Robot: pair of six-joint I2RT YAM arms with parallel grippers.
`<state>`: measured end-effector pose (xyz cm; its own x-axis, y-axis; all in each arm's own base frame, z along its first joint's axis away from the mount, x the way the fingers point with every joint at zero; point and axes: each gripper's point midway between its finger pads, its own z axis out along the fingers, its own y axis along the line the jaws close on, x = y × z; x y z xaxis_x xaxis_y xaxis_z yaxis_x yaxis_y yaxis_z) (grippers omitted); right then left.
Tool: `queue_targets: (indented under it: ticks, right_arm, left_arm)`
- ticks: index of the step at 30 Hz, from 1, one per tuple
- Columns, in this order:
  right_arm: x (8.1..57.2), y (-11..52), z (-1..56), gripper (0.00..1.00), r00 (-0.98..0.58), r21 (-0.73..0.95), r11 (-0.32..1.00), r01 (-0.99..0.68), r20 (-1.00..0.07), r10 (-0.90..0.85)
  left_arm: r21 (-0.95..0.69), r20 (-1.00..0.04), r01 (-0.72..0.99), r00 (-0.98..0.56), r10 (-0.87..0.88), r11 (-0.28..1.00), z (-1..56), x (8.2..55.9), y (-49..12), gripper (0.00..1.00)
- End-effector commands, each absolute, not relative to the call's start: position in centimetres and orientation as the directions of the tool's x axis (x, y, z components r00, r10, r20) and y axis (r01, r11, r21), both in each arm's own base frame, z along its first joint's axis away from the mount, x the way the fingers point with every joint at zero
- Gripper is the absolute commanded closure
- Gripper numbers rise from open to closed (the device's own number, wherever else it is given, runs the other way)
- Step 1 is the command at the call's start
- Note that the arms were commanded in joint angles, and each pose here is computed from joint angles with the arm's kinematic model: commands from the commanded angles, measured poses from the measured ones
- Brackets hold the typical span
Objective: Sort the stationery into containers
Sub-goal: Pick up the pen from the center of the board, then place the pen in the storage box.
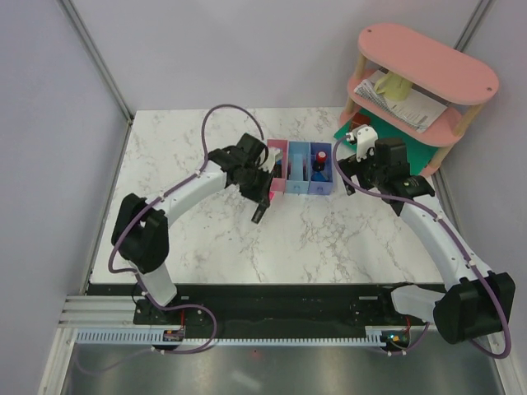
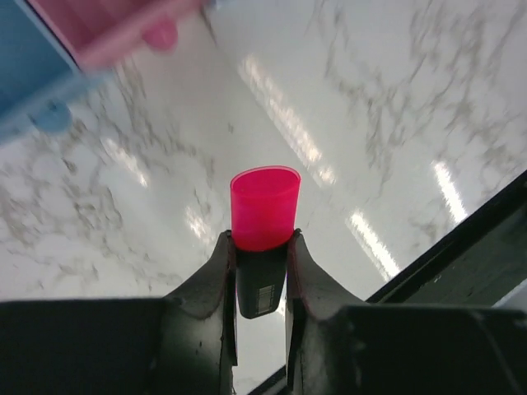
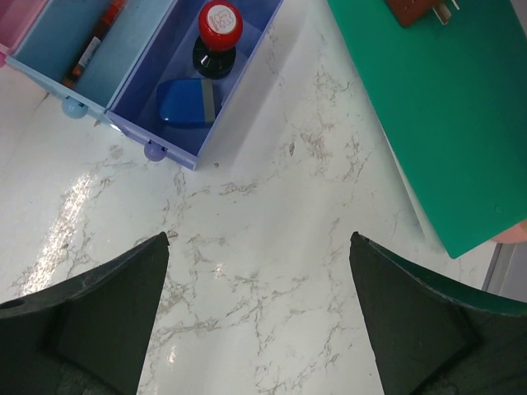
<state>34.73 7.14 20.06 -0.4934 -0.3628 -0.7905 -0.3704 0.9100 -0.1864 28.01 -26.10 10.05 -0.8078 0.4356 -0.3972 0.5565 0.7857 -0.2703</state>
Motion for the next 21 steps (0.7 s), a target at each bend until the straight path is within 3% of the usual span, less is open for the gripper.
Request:
queue_targets:
  ticks: [1, 3, 8, 21]
  right_arm:
    - [34.8, 6.4, 19.7, 0.02, -0.484, -0.207, 0.914, -0.349, -0.795, -0.365]
    - [34.8, 6.3, 19.0, 0.02, -0.494, -0.205, 0.915, -0.348, -0.790, -0.364]
    - [35.3, 6.5, 18.3, 0.02, -0.507, -0.203, 0.913, -0.354, -0.779, -0.369]
    - [35.8, 6.0, 17.3, 0.02, -0.536, -0.217, 0.916, -0.338, -0.755, -0.377]
  left_arm:
    - [-0.283, -0.600, 0.570, -0.733, 0.321, 0.772, 17.0, 34.6, -29.4, 0.98]
    - [-0.283, -0.651, 0.556, -0.710, 0.269, 0.782, 19.4, 37.5, -30.2, 0.98]
    - [-0.262, -0.678, 0.468, -0.712, 0.184, 0.844, 18.7, 44.4, -30.8, 0.98]
    - [-0.247, -0.647, 0.384, -0.749, 0.144, 0.890, 11.6, 51.2, -30.4, 0.98]
